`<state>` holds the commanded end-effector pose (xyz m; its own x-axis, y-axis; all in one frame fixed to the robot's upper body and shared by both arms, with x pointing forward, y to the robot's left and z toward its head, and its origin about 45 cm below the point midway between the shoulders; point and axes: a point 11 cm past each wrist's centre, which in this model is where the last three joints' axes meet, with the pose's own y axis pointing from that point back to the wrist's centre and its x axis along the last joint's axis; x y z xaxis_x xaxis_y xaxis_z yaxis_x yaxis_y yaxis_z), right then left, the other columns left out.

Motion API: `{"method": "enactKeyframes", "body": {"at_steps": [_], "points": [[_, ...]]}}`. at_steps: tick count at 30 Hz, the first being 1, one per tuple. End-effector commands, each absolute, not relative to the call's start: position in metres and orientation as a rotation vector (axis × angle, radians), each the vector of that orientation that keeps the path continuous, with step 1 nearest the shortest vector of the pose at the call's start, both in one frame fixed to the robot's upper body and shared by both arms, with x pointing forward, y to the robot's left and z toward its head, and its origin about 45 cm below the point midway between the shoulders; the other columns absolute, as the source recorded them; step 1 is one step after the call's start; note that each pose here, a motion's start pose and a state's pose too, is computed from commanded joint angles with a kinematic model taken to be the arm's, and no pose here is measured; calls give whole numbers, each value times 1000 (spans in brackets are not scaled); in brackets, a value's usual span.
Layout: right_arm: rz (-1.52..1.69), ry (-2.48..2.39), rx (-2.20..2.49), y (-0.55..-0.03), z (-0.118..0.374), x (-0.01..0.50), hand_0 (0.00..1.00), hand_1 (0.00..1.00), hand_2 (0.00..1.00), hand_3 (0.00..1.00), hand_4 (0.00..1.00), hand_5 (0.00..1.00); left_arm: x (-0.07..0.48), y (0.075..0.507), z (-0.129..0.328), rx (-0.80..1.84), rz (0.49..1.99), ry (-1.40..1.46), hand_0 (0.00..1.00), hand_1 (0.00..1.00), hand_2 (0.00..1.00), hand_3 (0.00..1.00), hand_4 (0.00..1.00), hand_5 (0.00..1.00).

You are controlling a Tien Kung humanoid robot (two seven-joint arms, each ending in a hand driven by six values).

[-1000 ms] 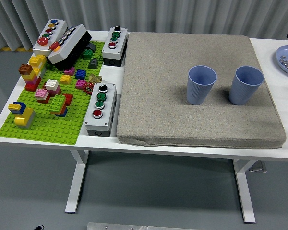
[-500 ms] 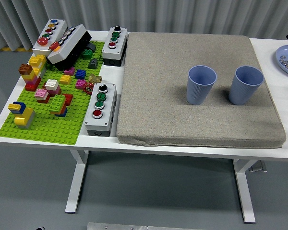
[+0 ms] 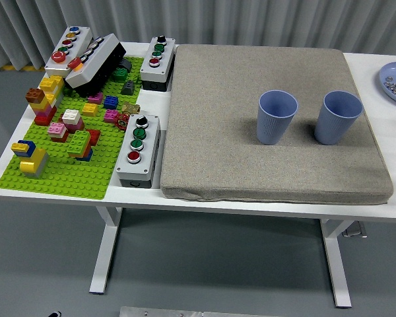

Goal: Pick cup pour cup place

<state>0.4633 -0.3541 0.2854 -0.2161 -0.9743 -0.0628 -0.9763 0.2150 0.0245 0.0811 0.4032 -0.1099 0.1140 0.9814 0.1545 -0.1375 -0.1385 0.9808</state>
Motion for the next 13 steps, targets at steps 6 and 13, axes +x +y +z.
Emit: {"method": "enactKeyframes", "body": {"at_steps": [6,13], "points": [[89,2422,-1943,-356,287,463,934,815,818,824,817,961,82,404,-110,1277,1277,944,815,777,845,755,541,998],[87,2420,-1940,-357,287,463,934,815,819,825,816,959,82,404,-110,1278,1276,943,815,777,846,755,542,998]]}}
